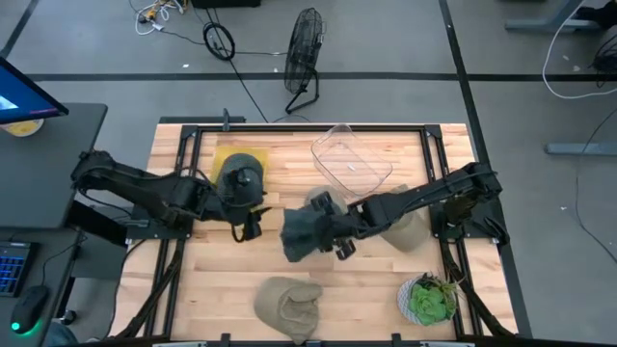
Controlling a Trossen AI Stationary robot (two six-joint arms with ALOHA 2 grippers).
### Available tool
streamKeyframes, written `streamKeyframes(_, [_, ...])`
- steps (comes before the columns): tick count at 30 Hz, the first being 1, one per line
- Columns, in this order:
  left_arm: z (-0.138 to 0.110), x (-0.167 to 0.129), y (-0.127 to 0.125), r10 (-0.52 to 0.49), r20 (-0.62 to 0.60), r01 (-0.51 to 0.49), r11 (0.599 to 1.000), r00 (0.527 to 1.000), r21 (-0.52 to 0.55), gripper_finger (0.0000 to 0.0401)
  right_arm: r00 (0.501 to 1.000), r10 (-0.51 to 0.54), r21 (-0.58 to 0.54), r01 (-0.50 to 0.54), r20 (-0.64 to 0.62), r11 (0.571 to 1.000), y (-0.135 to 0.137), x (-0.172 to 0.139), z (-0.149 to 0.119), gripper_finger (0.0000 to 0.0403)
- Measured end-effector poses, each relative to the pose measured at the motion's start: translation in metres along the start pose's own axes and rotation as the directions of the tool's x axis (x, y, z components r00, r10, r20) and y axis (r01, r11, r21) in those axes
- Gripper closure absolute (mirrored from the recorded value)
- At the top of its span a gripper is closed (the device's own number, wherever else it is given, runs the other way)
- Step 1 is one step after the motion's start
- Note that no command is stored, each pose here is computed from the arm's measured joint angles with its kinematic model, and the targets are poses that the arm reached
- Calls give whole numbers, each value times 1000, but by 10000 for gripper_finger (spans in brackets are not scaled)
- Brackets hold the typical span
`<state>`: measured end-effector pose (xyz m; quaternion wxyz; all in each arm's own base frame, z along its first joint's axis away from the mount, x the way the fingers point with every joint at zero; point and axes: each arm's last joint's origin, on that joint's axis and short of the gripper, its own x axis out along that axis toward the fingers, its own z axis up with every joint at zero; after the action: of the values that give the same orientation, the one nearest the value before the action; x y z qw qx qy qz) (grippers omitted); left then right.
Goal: Pick & Place hat
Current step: Put the black cap into the yellow bin
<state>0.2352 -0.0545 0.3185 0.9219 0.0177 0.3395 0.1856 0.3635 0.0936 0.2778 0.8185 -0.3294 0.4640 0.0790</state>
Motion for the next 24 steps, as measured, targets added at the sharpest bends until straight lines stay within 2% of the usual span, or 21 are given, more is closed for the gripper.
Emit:
streamKeyframes(9, [-3, 22, -19, 4, -38, -2, 999, 999, 50, 204, 995, -92, -96, 95, 36, 991, -38, 38, -6, 403])
streamKeyframes(17, [-8, 44, -32, 26, -81, -15, 991, 996, 131, 204, 989, -128, -216, 143, 80, 966, -40, 68, 1, 403])
streamKeyframes(24, [-16, 68, -40, 68, -149, -42, 984, 987, 172, 204, 980, -153, -237, 181, 130, 955, -38, 69, 8, 403])
